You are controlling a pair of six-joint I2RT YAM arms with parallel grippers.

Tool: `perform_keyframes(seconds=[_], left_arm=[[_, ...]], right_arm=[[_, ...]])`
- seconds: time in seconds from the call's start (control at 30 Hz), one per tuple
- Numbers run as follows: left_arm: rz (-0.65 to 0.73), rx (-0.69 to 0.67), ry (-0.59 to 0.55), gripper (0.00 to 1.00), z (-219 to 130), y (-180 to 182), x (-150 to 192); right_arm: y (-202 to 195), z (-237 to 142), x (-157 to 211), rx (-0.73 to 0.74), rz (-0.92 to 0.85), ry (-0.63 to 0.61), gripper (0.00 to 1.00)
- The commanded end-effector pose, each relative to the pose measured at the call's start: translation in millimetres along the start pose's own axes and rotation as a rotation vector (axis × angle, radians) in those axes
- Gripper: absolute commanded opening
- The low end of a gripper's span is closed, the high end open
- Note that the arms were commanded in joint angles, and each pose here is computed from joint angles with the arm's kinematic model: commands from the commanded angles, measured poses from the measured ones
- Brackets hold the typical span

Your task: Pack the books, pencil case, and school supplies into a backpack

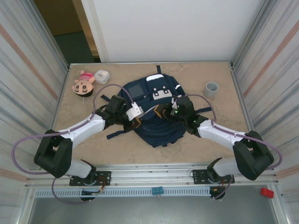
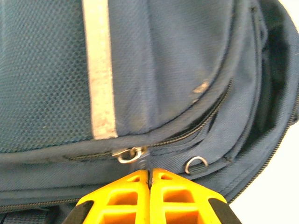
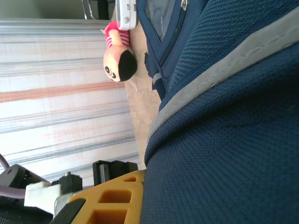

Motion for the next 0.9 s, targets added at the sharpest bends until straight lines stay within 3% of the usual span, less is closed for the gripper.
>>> perform_keyframes(seconds=[0.0,0.07,0.13,0.23,0.33,0.43,0.5,0.6,0.7,0.87], left_arm=[[-0.004,0.012,-0.044,0.05,-6.2,-5.3,-9.2],[-0.018,-0.012,-0.035,0.12,-6.7,-1.6,-8.4],[-0.037,-0.051,-0.017,0.29,-6.7,4.4,-6.3],[-0.052,-0.075,-0.008,0.47,-5.9,9.0,-5.5],[-0.063,-0.061,-0.021,0.57,-2.4,8.7,-7.7],[-0.051,-0.068,0.006,0.59,4.6,8.6,-6.0],[-0.058,-0.108,0.034,0.56,7.6,14.8,-3.5],[-0.072,-0.149,0.051,0.3,8.1,23.2,-2.8],[-0.046,-0.119,0.01,0.13,3.0,17.2,-11.7],[-0.023,0.014,-0.068,0.0,-4.0,-6.7,-23.3]], right_arm=[[33.2,-6.2,1.7,-0.098,-0.051,-0.001,0.02],[34.0,-7.1,1.1,-0.1,-0.05,0.0,0.02],[34.8,-8.7,1.1,-0.101,-0.052,0.001,0.02],[36.4,-10.6,1.7,-0.102,-0.055,0.002,0.02],[37.5,-11.2,2.3,-0.104,-0.055,0.006,0.03],[39.7,-11.6,3.0,-0.109,-0.057,0.008,0.03],[40.6,-12.3,3.0,-0.112,-0.058,0.008,0.03],[40.8,-13.2,2.7,-0.111,-0.064,0.005,0.03],[35.2,-13.3,-0.4,-0.093,-0.062,-0.009,0.03],[29.1,-11.5,-4.5,-0.082,-0.054,-0.024,0.03]])
Point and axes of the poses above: each hand's point on the last joint's axis, 136 mm out from that joint toward the fingers, its own z axis out along the fingers, its own y axis along the line the jaws close on, x = y × z, the point moved 3 cm from there along -z, back along the fingers, and after that the axes turned 13 degrees about z, right-handed, at the moved point
